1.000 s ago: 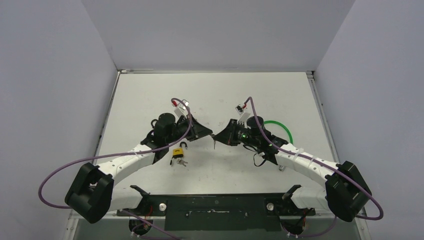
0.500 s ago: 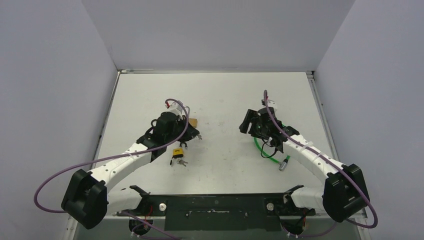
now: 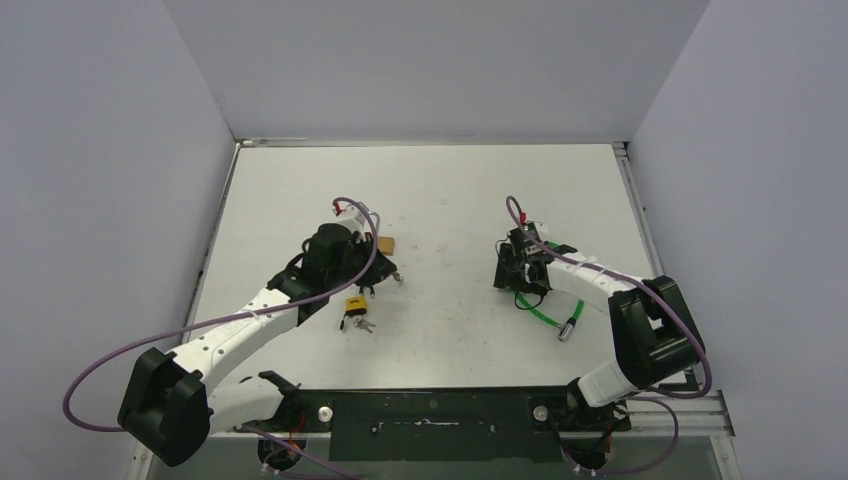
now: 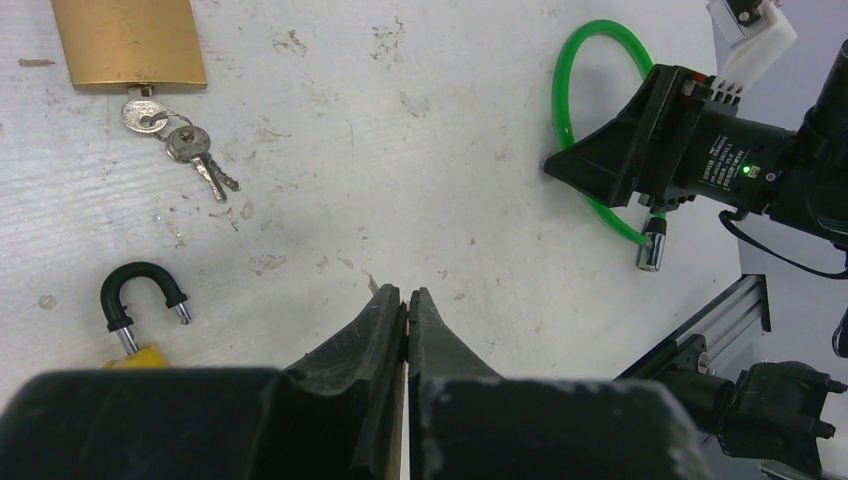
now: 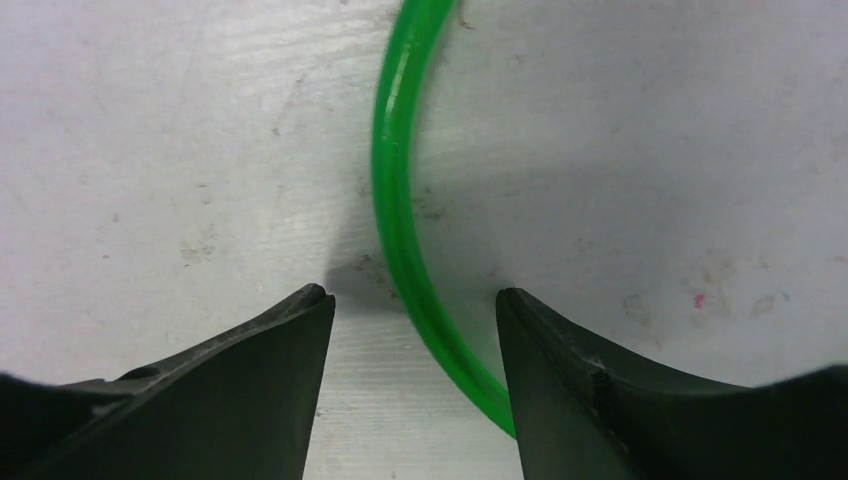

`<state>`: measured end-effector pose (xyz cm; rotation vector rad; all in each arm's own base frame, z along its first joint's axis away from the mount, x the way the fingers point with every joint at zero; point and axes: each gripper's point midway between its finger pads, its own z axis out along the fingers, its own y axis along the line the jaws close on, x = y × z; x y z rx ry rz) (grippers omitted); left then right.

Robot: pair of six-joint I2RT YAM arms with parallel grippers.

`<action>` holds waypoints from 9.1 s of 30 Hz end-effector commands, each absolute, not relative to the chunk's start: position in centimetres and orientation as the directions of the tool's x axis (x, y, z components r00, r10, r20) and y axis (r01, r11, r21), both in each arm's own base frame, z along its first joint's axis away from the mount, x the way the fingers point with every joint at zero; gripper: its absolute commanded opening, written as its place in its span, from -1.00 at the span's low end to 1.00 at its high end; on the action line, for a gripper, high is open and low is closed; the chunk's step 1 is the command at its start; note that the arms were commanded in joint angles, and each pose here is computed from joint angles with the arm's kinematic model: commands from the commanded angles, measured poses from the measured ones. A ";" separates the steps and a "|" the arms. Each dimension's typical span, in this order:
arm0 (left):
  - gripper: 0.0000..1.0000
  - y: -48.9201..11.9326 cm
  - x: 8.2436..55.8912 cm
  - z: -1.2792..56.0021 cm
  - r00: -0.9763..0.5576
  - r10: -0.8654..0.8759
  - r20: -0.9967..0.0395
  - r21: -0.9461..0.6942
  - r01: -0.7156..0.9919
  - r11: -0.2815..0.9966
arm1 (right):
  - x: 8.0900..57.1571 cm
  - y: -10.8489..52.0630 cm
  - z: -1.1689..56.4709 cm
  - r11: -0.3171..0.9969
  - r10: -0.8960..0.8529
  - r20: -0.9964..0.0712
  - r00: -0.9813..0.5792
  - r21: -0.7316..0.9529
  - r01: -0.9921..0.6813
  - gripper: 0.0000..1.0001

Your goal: Unlock with the key

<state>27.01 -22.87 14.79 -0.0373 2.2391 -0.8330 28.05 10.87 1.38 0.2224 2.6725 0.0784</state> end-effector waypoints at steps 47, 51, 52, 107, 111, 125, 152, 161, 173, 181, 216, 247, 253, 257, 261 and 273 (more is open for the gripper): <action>-1.00 -23.7 24.3 26.7 -0.498 -0.047 -0.866 -0.414 0.661 0.626 | 27.0 30.6 22.3 0.481 0.155 -0.910 -0.385 0.410 -0.775 0.44; -1.00 -24.5 22.4 29.1 -0.424 -0.006 -0.906 -0.366 0.774 0.517 | 24.5 31.2 26.5 0.346 0.204 -0.928 -0.312 0.366 -0.864 0.50; -1.00 -24.7 21.9 29.5 -0.407 0.003 -0.913 -0.354 0.797 0.489 | 23.8 31.5 27.4 0.308 0.212 -0.929 -0.303 0.358 -0.881 0.51; 0.26 -22.6 25.4 30.9 -0.355 -0.127 -0.926 -0.345 0.663 0.664 | 23.2 31.2 25.7 0.253 0.208 -0.876 -0.435 0.478 -0.841 -1.00; 0.27 -22.0 27.7 29.0 -0.421 -0.134 -0.897 -0.368 0.544 0.754 | 25.3 27.3 21.6 0.467 0.241 -0.835 -0.495 0.547 -0.695 -1.00; 0.39 -34.3 28.5 20.5 -0.571 0.042 -0.820 -0.288 0.475 0.831 | 24.1 9.5 13.1 0.849 0.518 -0.739 -0.430 0.508 0.149 -1.00; -0.53 -44.3 26.9 2.8 -0.790 0.267 -0.551 -0.138 0.402 0.905 | 22.1 5.2 9.8 0.814 0.570 -0.713 -0.408 0.422 0.399 -1.00; -1.00 -43.3 28.7 3.6 -0.780 0.238 -0.579 -0.107 0.362 0.926 | 23.3 6.4 9.8 0.817 0.573 -0.715 -0.401 0.460 0.347 -1.00; -1.00 -43.1 34.0 15.5 -0.737 -0.170 -0.654 -0.500 0.253 0.828 | 24.6 13.3 13.9 0.833 0.435 -0.791 -0.430 0.535 -0.141 -1.00; -1.00 -43.3 35.7 20.0 -0.745 -0.365 -0.559 -0.700 0.188 0.689 | 24.6 17.7 13.9 0.760 0.357 -0.781 -0.512 0.562 -0.327 -1.00; -1.00 -42.0 35.0 22.1 -0.785 -0.448 -0.427 -0.831 0.146 0.537 | 26.8 19.6 15.8 0.734 0.387 -0.761 -0.521 0.596 -0.325 -1.00; -1.00 -41.4 35.6 21.8 -0.777 -0.457 -0.434 -0.828 0.143 0.543 | 25.9 20.0 16.7 0.709 0.362 -0.774 -0.519 0.590 -0.386 -1.00; -1.00 -41.3 35.6 21.9 -0.776 -0.458 -0.434 -0.828 0.144 0.541 | 26.2 19.5 15.8 0.730 0.373 -0.763 -0.528 0.593 -0.340 -1.00; -1.00 -41.3 35.5 21.8 -0.779 -0.457 -0.430 -0.831 0.143 0.538 | 26.3 19.5 16.1 0.728 0.382 -0.763 -0.522 0.596 -0.338 -1.00; -1.00 -41.2 35.2 22.0 -0.779 -0.458 -0.429 -0.833 0.145 0.533 | 26.4 19.8 16.9 0.715 0.385 -0.765 -0.516 0.601 -0.358 -1.00; -1.00 -41.3 34.3 22.7 -0.793 -0.460 -0.399 -0.861 0.151 0.486 | 26.9 20.4 17.2 0.701 0.392 -0.737 -0.550 0.627 -0.340 -1.00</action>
